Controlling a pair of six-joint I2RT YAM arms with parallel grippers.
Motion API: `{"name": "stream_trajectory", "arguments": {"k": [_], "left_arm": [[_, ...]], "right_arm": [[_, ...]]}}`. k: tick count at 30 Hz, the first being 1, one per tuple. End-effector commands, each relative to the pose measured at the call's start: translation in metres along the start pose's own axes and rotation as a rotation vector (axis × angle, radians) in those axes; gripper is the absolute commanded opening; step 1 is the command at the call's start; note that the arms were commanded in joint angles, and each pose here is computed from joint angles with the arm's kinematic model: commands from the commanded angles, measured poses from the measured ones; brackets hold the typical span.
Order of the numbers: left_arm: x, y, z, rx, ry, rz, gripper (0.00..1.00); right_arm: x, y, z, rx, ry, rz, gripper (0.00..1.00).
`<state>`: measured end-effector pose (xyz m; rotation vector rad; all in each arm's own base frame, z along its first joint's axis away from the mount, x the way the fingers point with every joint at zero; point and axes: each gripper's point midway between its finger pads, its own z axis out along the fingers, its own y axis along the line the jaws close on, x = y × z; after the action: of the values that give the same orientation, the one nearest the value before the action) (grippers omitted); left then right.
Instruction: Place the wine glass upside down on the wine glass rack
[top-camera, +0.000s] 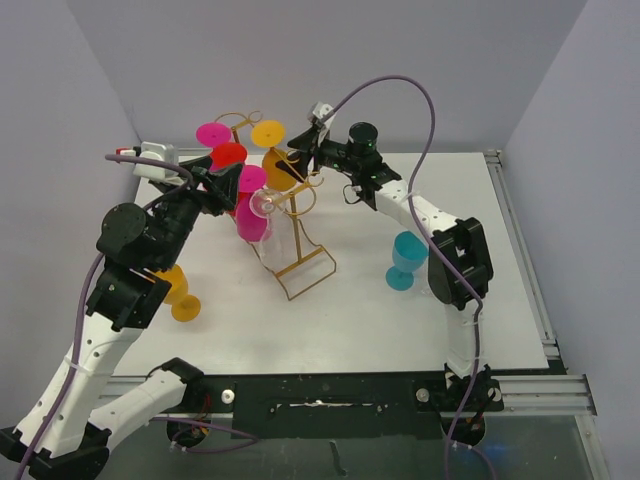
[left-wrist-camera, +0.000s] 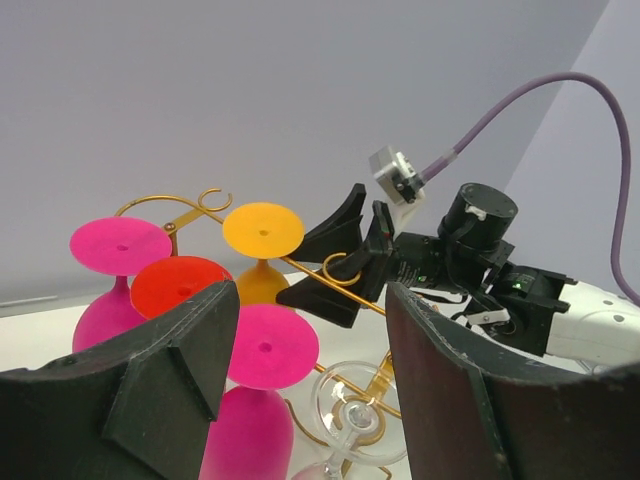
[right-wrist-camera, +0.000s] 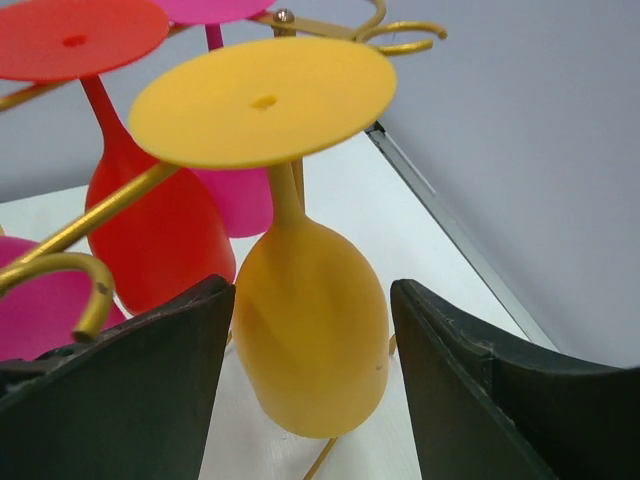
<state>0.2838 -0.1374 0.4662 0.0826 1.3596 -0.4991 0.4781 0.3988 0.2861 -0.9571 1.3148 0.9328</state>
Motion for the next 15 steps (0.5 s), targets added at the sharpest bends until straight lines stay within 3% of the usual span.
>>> {"name": "stream_trajectory", "arguments": {"k": [1, 15], "left_arm": [[-0.032, -0.009, -0.007, 0.033, -0.074, -0.017, 0.57], [-0.030, -0.010, -0.011, 0.041, -0.061, -0.020, 0.58]], "right_arm": [[-0.092, -0.010, -0.032, 0.069, -0.190, -0.075, 0.66], [-0.101, -0.035, -0.049, 0.245, -0.169, -0.015, 0.69]]}}
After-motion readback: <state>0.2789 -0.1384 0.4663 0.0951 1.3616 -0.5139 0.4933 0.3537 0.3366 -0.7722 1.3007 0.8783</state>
